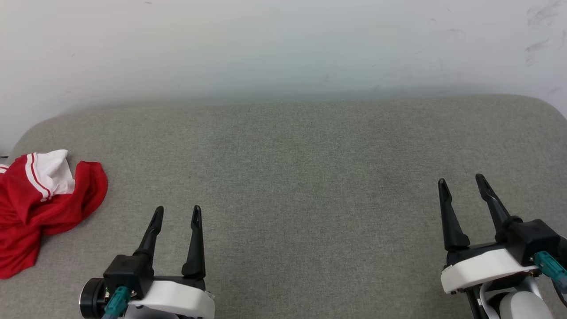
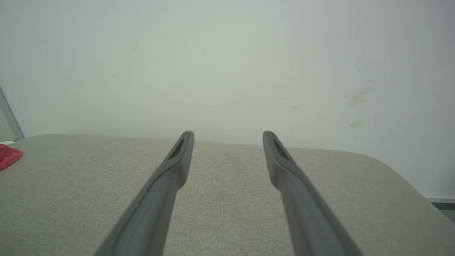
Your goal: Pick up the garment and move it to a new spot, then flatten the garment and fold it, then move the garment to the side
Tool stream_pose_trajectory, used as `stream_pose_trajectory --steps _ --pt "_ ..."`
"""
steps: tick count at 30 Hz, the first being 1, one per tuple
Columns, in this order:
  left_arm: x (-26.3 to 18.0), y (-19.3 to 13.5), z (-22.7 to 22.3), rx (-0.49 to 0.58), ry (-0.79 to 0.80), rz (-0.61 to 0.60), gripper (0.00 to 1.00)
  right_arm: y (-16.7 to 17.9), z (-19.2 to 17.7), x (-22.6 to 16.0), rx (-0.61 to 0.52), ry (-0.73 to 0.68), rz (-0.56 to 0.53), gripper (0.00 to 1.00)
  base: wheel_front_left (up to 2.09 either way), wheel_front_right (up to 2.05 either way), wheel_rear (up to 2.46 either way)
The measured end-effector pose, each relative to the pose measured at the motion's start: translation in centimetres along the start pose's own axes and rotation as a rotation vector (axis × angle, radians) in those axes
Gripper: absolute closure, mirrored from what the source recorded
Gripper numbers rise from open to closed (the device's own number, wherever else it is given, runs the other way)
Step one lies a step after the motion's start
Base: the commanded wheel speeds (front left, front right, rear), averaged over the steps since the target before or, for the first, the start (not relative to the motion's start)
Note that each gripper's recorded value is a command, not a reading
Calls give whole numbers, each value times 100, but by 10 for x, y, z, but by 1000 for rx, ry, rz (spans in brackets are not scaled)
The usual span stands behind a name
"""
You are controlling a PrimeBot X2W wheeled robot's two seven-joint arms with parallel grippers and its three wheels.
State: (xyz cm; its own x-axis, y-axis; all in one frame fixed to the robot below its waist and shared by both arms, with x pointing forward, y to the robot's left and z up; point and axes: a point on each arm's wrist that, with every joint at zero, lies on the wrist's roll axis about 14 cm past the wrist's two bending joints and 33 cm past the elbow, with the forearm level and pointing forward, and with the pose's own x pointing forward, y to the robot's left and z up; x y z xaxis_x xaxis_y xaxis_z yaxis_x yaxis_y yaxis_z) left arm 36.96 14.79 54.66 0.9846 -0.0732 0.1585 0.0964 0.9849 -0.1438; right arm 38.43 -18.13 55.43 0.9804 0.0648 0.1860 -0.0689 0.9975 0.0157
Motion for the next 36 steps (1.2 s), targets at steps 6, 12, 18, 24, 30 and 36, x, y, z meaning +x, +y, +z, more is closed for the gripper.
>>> stream_pose_trajectory --steps 6,12,18,24,30,36 --pt "-2 -9 -5 24 8 -20 0 2 0 -1 -45 -1 10 0 0 0 0" --pt "-2 -4 -2 -36 -9 -7 0 4 -2 -1 15 -8 9 0 0 0 0" --pt "-3 5 3 -89 -40 1 0 2 -7 -3 95 -4 -7 0 0 0 0" --pt "-7 8 -1 -49 -33 -13 0 1 -11 -5 90 4 -12 0 0 0 0" --pt "-8 1 -7 20 -16 -34 0 1 -13 -7 43 6 -5 0 0 0 0" --pt "-8 1 -1 -25 -44 -30 0 2 -11 -7 67 -7 -5 0 0 0 0"
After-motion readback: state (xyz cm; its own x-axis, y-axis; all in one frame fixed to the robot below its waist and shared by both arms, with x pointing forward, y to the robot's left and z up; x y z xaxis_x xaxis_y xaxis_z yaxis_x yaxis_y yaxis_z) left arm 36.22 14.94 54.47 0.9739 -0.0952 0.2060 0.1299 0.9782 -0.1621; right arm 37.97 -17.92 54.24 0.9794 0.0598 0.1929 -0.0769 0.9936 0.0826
